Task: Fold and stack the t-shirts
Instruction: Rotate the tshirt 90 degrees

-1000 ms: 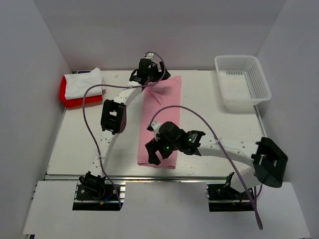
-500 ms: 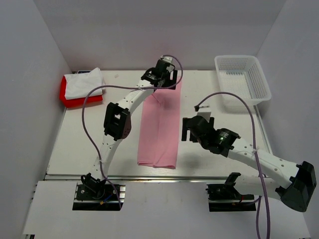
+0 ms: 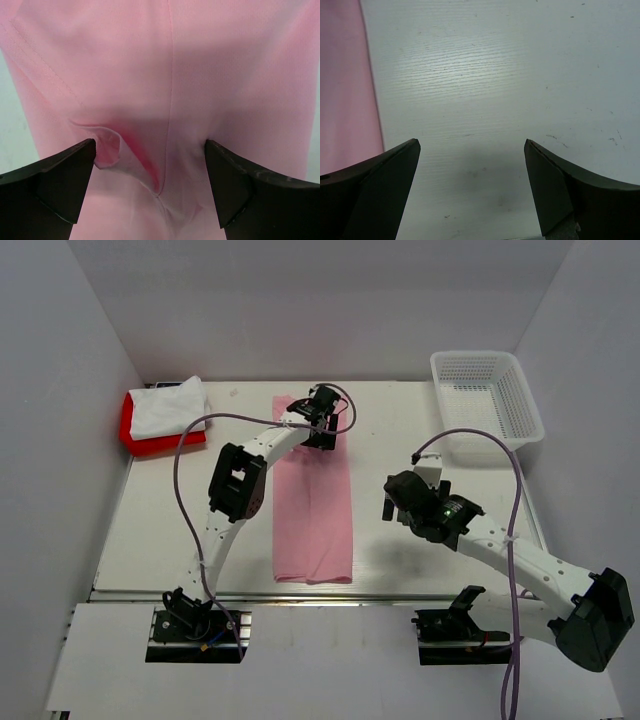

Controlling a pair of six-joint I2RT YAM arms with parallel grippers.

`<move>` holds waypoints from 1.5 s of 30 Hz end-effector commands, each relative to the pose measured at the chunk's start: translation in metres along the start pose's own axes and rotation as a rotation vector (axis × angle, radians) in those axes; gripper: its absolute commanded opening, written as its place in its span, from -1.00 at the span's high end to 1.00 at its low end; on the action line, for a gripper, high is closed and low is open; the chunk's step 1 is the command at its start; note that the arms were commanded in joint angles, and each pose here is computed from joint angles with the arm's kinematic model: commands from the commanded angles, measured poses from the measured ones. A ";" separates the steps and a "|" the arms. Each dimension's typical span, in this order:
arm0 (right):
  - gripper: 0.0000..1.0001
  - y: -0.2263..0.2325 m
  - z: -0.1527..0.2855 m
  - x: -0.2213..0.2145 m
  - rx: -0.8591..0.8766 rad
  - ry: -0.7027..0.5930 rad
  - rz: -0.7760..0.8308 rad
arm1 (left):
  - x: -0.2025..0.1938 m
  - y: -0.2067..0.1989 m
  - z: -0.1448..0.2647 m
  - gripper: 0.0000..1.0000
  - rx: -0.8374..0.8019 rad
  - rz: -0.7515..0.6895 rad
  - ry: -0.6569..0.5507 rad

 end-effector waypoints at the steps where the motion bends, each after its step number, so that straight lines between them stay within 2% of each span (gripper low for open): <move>1: -0.81 -0.001 -0.005 -0.001 0.007 -0.006 -0.011 | 0.008 0.028 0.039 -0.99 0.085 0.040 -0.017; 9: -0.81 0.010 -0.016 -0.004 0.065 0.017 0.032 | 0.016 0.007 0.065 -0.99 -0.122 0.063 -0.070; 17: -0.81 0.030 -0.018 -0.002 0.183 0.012 0.089 | 0.019 0.041 0.124 -0.99 -0.150 0.134 -0.161; 22: -0.81 0.033 -0.020 -0.004 0.195 0.021 0.101 | 0.010 0.063 0.124 -0.99 -0.026 0.176 -0.162; 23: -0.81 0.035 -0.021 -0.005 0.207 0.026 0.101 | 0.021 0.064 0.126 -0.99 -0.001 0.226 -0.181; 25: -0.81 0.039 -0.023 -0.007 0.221 0.036 0.100 | 0.019 0.068 0.107 -0.99 0.078 0.210 -0.161; 26: -0.81 0.040 -0.023 -0.007 0.225 0.038 0.097 | 0.032 0.062 0.106 -0.99 0.066 0.231 -0.184; 29: -0.81 0.040 -0.024 -0.011 0.225 0.048 0.092 | 0.013 0.059 0.060 -0.99 0.132 0.185 -0.077; 30: -0.81 0.040 -0.025 -0.012 0.222 0.051 0.094 | 0.016 0.059 0.065 -0.99 0.134 0.192 -0.072; 31: -0.81 0.039 -0.025 -0.012 0.221 0.050 0.092 | 0.002 0.061 0.051 -0.99 0.169 0.167 -0.029; 34: -0.81 0.039 -0.024 -0.011 0.223 0.047 0.095 | -0.028 0.068 0.042 -0.99 0.223 0.171 0.053; 40: -0.81 0.038 -0.025 -0.015 0.223 0.051 0.095 | -0.052 0.084 0.066 -0.99 0.219 0.210 0.040; 45: -0.81 0.039 -0.028 -0.016 0.222 0.058 0.096 | -0.044 0.079 0.086 -0.99 0.117 0.248 -0.017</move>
Point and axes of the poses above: each gripper's point midway between its finger pads, its own z axis back along the fingers, its own y axis along the line the jaws close on, x = y × z, the point moved 2 cm from there along z, back along the fingers, and after that the axes turned 4 degrees about z, right-handed, at the moved point
